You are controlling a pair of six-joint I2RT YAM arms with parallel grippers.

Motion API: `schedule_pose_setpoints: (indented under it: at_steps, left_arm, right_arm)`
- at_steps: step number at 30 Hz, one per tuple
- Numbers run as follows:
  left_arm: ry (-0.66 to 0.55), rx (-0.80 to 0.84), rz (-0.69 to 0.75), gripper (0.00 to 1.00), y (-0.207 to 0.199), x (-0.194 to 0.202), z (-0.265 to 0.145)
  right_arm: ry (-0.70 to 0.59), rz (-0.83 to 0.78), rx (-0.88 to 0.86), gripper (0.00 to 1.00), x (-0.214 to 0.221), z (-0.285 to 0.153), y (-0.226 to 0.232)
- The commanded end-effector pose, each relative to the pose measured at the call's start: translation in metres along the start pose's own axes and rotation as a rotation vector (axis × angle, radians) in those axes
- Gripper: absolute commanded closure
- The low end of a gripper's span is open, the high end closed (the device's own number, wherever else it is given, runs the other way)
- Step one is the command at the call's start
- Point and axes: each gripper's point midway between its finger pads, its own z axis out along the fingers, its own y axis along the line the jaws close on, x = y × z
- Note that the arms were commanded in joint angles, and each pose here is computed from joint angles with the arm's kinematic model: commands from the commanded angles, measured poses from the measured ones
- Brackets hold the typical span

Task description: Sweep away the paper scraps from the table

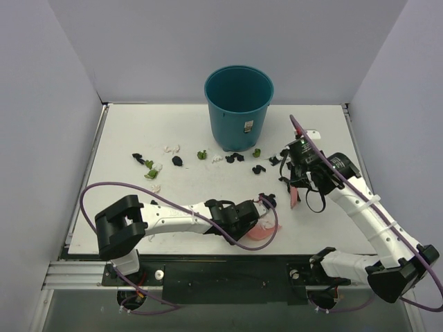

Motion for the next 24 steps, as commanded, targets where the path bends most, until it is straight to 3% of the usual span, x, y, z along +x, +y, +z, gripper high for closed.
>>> schedule_pose_setpoints:
  at_steps: [1,6,12,18,24]
  left_arm:
    - [-0.004,0.019,-0.001,1.00,0.002,-0.006,-0.008]
    - [0.010,0.022,-0.005,1.00,0.008,-0.005,-0.007]
    - [0.017,0.027,0.001,1.00,0.010,-0.010,-0.008]
    - [0.024,0.017,0.000,1.00,0.015,-0.011,-0.006]
    - [0.028,0.000,0.012,1.00,0.021,-0.015,-0.002]
  right_arm:
    - [-0.068,-0.033,0.206,1.00,-0.031,0.001,-0.042]
    - [-0.014,-0.117,0.346,1.00,-0.049,0.021,-0.066]
    - [0.079,-0.224,0.384,1.00,-0.059,0.058,-0.069]
    - [0.135,-0.291,0.229,1.00,-0.053,0.089,-0.039]
    - [0.157,-0.331,0.088,1.00,-0.039,0.089,-0.007]
